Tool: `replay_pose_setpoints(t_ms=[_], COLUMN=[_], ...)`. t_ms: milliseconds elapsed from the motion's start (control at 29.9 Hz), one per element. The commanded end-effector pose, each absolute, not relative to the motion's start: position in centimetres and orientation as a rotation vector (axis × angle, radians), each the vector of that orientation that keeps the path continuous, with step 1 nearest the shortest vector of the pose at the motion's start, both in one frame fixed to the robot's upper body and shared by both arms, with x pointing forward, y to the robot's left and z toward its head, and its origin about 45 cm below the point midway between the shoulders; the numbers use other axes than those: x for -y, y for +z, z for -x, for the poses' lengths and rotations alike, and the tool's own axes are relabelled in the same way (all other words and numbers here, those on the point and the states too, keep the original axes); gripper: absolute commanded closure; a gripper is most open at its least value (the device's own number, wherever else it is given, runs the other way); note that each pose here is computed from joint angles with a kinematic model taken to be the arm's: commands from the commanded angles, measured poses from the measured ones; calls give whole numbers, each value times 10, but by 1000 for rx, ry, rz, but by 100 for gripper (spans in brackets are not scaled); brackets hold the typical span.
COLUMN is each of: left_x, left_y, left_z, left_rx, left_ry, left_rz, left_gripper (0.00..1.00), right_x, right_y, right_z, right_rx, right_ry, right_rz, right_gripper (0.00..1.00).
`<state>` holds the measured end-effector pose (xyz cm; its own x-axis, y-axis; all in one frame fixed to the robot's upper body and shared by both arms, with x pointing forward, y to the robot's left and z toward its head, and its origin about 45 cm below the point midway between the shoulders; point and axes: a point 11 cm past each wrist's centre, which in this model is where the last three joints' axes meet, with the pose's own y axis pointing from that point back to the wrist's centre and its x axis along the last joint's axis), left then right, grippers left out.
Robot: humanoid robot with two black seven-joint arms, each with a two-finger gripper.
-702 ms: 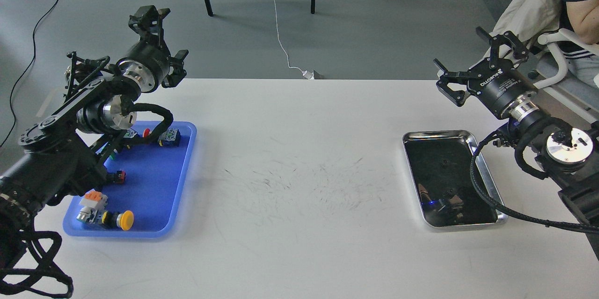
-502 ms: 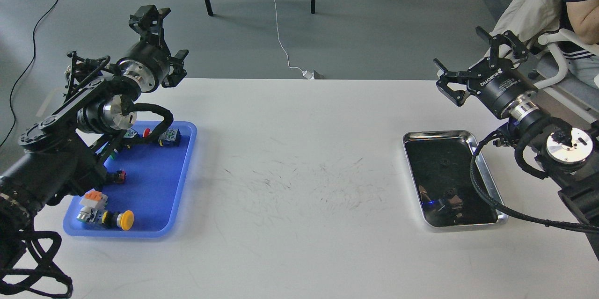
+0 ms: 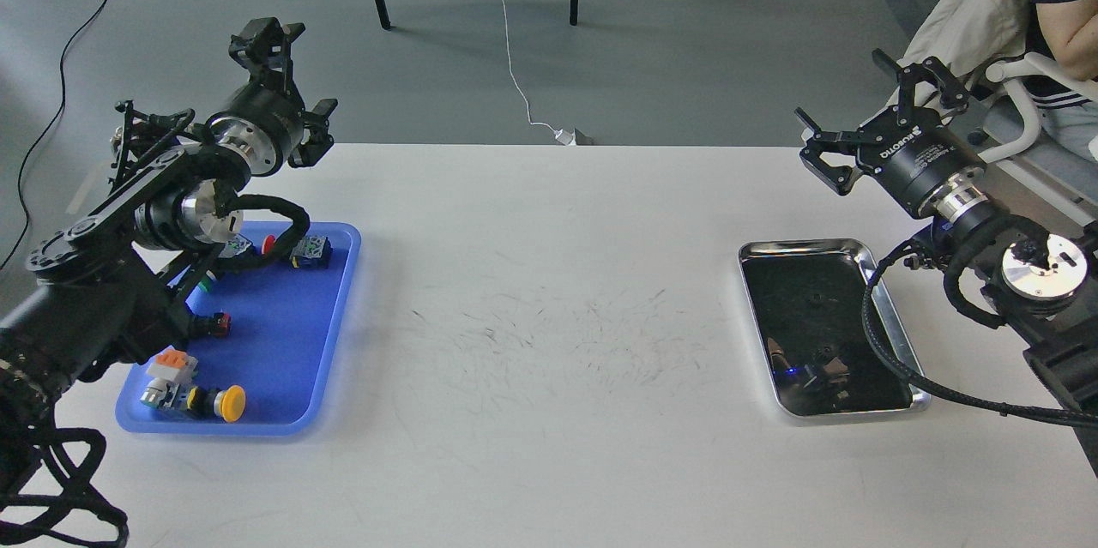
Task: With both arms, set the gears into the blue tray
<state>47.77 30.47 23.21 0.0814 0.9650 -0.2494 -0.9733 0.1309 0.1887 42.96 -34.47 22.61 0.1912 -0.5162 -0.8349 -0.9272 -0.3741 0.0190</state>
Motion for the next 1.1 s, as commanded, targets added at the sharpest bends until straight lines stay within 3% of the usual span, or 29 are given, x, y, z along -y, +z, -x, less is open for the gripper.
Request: replay_pose_setpoints(t_ms=[0,435,669,936,1070], left_x=[-305,-313,-307,-305,-303], left_y=[236,241,244,253,256], left_z=[-479,-480,-480,-480,-482], left_rx=[-339,-324,-322,-276,-271], left_ry=[1447,1463,1442,1439,1429], left_rz=[29,34,45,104,111], left_gripper=[2,2,2,2,2], right_x=[343,350,364,336,311], right_y=[225,232,258,315,330], right_z=[-429,-430,-439,-457,-437], right_rx=[-1343,-1362,-1456,-1561,-1505], right_ry=[1083,1060,979,691,386], right_rz=[1978,1998,2176,2780,3314], right_gripper=[1,1,1,1,1])
